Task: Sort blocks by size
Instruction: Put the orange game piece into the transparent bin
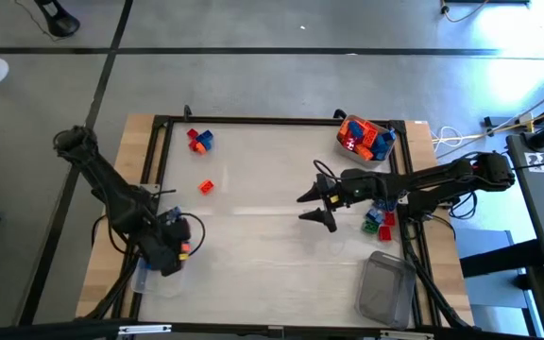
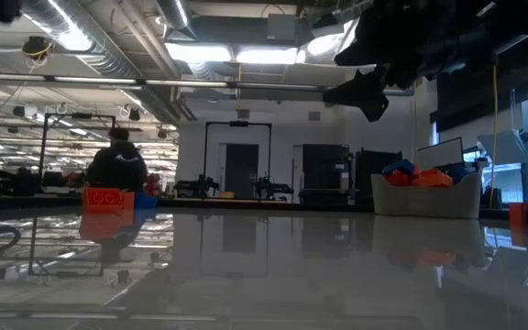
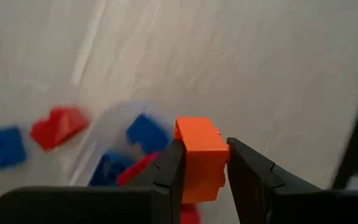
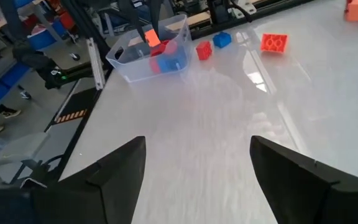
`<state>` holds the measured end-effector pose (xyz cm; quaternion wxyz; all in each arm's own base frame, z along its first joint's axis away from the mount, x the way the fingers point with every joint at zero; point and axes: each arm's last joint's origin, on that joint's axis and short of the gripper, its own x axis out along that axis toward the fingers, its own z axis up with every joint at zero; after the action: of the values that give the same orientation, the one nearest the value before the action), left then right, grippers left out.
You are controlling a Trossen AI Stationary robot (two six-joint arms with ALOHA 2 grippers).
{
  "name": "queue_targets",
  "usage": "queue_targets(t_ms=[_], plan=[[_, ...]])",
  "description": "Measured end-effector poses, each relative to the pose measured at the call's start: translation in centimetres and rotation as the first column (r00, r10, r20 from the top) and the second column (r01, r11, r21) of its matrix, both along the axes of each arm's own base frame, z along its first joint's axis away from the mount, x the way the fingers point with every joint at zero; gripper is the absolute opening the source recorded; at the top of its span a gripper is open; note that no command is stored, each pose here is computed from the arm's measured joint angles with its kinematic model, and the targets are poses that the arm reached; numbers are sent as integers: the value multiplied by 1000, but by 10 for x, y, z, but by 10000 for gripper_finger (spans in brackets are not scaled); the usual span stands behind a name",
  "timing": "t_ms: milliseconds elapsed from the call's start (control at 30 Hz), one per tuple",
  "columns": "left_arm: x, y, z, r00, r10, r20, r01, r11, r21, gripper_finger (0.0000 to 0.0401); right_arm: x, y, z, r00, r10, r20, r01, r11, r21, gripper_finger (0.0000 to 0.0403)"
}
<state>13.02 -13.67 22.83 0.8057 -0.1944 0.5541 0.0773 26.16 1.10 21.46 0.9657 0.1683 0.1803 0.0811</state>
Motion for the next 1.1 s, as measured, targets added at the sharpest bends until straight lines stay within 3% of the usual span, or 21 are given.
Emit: queue_targets(t_ms=[233, 467, 633, 833, 967, 1100], plan=[[-12, 4, -20, 993, 89, -84, -88, 996, 15, 95, -1, 0, -3, 1000, -9, -28, 9, 1000, -2, 287], [-10, 6, -18, 990, 118, -77, -119, 993, -2, 151, -1, 0, -3, 1000, -9, -27, 9, 1000, -2, 287], [-10, 9, -4, 996, 77, -37, -79, 996, -44, 178, -1, -1, -3, 1000, -10, -27, 10, 1000, -2, 287], [-7, 14, 23, 968, 41, 246, -38, 999, -17, 182, -1, 0, -3, 999, -2, -41, 4, 999, 54, 287], [4, 12, 35, 881, -29, 473, -20, 995, 99, 182, -10, 0, -1, 994, -11, -110, 14, 1000, 26, 287], [22, 9, 44, 801, -120, 586, -1, 979, 203, 182, -27, -5, 7, 945, -136, -296, 121, 990, -70, 287]])
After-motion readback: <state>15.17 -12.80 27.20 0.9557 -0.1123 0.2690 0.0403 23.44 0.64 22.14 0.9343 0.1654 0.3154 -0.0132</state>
